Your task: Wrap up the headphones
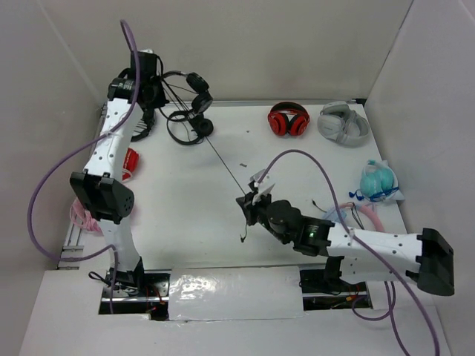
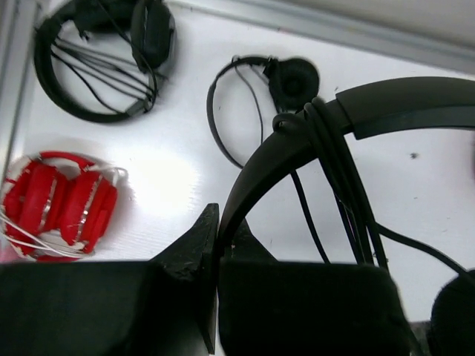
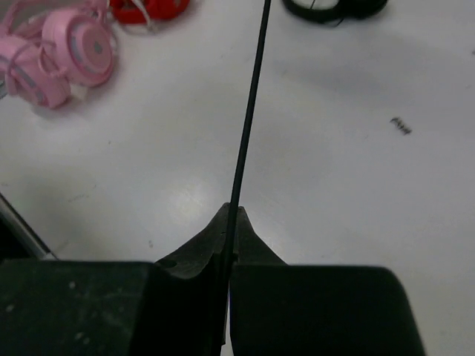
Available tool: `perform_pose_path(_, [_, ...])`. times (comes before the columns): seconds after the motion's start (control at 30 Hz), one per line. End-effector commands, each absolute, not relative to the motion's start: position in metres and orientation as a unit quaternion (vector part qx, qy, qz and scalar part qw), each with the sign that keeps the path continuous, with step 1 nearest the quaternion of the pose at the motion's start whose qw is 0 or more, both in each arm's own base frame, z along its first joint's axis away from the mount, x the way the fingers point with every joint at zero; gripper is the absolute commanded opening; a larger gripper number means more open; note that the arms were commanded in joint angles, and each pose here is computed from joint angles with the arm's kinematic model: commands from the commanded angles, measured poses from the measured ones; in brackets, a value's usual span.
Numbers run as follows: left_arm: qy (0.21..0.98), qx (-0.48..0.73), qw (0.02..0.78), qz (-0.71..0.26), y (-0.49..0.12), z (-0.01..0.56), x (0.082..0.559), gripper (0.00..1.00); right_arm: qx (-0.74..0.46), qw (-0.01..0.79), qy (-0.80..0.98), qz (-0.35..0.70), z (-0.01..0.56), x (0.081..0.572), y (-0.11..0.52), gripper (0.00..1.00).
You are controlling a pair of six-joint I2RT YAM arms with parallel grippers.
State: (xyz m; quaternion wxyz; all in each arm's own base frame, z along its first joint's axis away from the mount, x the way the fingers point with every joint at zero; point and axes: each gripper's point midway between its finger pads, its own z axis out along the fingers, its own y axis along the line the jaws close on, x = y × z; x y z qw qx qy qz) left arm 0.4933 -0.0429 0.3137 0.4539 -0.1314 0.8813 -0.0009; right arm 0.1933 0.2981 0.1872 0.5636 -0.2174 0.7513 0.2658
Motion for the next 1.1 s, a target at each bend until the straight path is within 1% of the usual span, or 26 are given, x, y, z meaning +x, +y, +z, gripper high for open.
perform_pose_path(0.0, [0.851, -0.202, 0.484, 0.016, -0.03, 0.31, 0.521, 0.0, -0.231, 0.606, 0.746, 0.152, 0.224, 0.203, 0.258, 0.0])
perform_pose_path(0.03, [0.854, -0.198, 0.481, 0.027, -0.03, 0.303, 0.522, 0.0, -0.224, 0.623, 0.734, 0.152, 0.251, 0.207, 0.255, 0.0])
perform_pose_path(0.07, [0.859, -0.179, 0.478, 0.031, -0.045, 0.289, 0.523, 0.0, -0.247, 0.638, 0.72, 0.117, 0.263, 0.211, 0.246, 0.0])
perform_pose_path(0.13, [0.868, -0.136, 0.476, 0.036, -0.07, 0.276, 0.52, 0.0, -0.252, 0.669, 0.691, 0.105, 0.299, 0.219, 0.24, 0.0])
perform_pose_path(0.17, [0.876, -0.118, 0.466, 0.036, -0.081, 0.263, 0.518, 0.0, -0.298, 0.679, 0.663, 0.102, 0.312, 0.219, 0.245, 0.0])
perform_pose_path(0.2, [0.88, -0.104, 0.462, 0.035, -0.09, 0.256, 0.516, 0.0, -0.313, 0.689, 0.645, 0.109, 0.331, 0.22, 0.248, 0.0])
perform_pose_path(0.23, [0.886, -0.085, 0.453, 0.046, -0.105, 0.241, 0.509, 0.0, -0.333, 0.685, 0.641, 0.098, 0.334, 0.23, 0.243, 0.0])
perform_pose_path(0.27, [0.883, -0.059, 0.462, 0.051, -0.115, 0.241, 0.509, 0.0, -0.383, 0.677, 0.62, 0.103, 0.335, 0.23, 0.255, 0.0])
perform_pose_path(0.3, [0.885, -0.043, 0.462, 0.053, -0.125, 0.236, 0.506, 0.0, -0.392, 0.683, 0.608, 0.103, 0.352, 0.234, 0.256, 0.0])
perform_pose_path(0.33, [0.892, 0.003, 0.45, 0.036, -0.151, 0.223, 0.491, 0.0, -0.413, 0.674, 0.607, 0.078, 0.351, 0.25, 0.254, 0.0])
perform_pose_path(0.37, [0.891, 0.002, 0.453, 0.035, -0.152, 0.224, 0.492, 0.0, -0.418, 0.673, 0.604, 0.085, 0.351, 0.248, 0.257, 0.0])
perform_pose_path(0.4, [0.898, 0.026, 0.438, 0.025, -0.166, 0.208, 0.48, 0.0, -0.419, 0.685, 0.592, 0.067, 0.366, 0.259, 0.25, 0.0])
perform_pose_path(0.43, [0.898, 0.042, 0.439, 0.012, -0.175, 0.205, 0.474, 0.0, -0.422, 0.688, 0.587, 0.062, 0.372, 0.265, 0.247, 0.0])
perform_pose_path(0.47, [0.889, 0.077, 0.45, -0.015, -0.188, 0.216, 0.463, 0.0, -0.446, 0.682, 0.575, 0.079, 0.372, 0.266, 0.257, 0.0])
perform_pose_path(0.5, [0.873, 0.096, 0.476, -0.035, -0.208, 0.223, 0.46, 0.0, -0.451, 0.691, 0.559, 0.081, 0.388, 0.27, 0.256, 0.0])
perform_pose_path(0.53, [0.871, 0.119, 0.476, -0.033, -0.21, 0.217, 0.442, 0.0, -0.451, 0.686, 0.566, 0.073, 0.39, 0.281, 0.247, 0.0])
perform_pose_path(0.57, [0.865, 0.129, 0.483, -0.035, -0.215, 0.22, 0.435, 0.0, -0.474, 0.684, 0.546, 0.093, 0.401, 0.281, 0.256, 0.0])
perform_pose_path(0.63, [0.851, 0.17, 0.494, -0.051, -0.237, 0.22, 0.408, 0.0, -0.485, 0.677, 0.549, 0.077, 0.402, 0.298, 0.246, 0.0])
perform_pose_path(0.7, [0.833, 0.212, 0.504, -0.087, -0.262, 0.227, 0.381, 0.0, -0.51, 0.66, 0.545, 0.083, 0.4, 0.311, 0.252, 0.0])
perform_pose_path(0.77, [0.815, 0.269, 0.498, -0.123, -0.289, 0.229, 0.353, 0.0, -0.507, 0.658, 0.552, 0.075, 0.404, 0.329, 0.247, 0.0])
perform_pose_path(0.8, [0.802, 0.291, 0.504, -0.132, -0.294, 0.234, 0.342, 0.0, -0.51, 0.642, 0.568, 0.078, 0.39, 0.343, 0.25, 0.0])
perform_pose_path(0.83, [0.797, 0.303, 0.504, -0.138, -0.3, 0.235, 0.333, 0.0, -0.497, 0.643, 0.578, 0.073, 0.393, 0.354, 0.243, 0.0])
perform_pose_path(0.93, [0.776, 0.332, 0.516, -0.148, -0.312, 0.247, 0.301, 0.0, -0.487, 0.622, 0.602, 0.116, 0.365, 0.371, 0.244, 0.0])
perform_pose_path(0.97, [0.768, 0.346, 0.515, -0.158, -0.319, 0.248, 0.287, 0.0, -0.474, 0.628, 0.607, 0.117, 0.362, 0.382, 0.236, 0.0])
perform_pose_path(1.07, [0.734, 0.365, 0.539, -0.192, -0.322, 0.28, 0.259, 0.0, -0.452, 0.611, 0.634, 0.142, 0.338, 0.4, 0.228, 0.0])
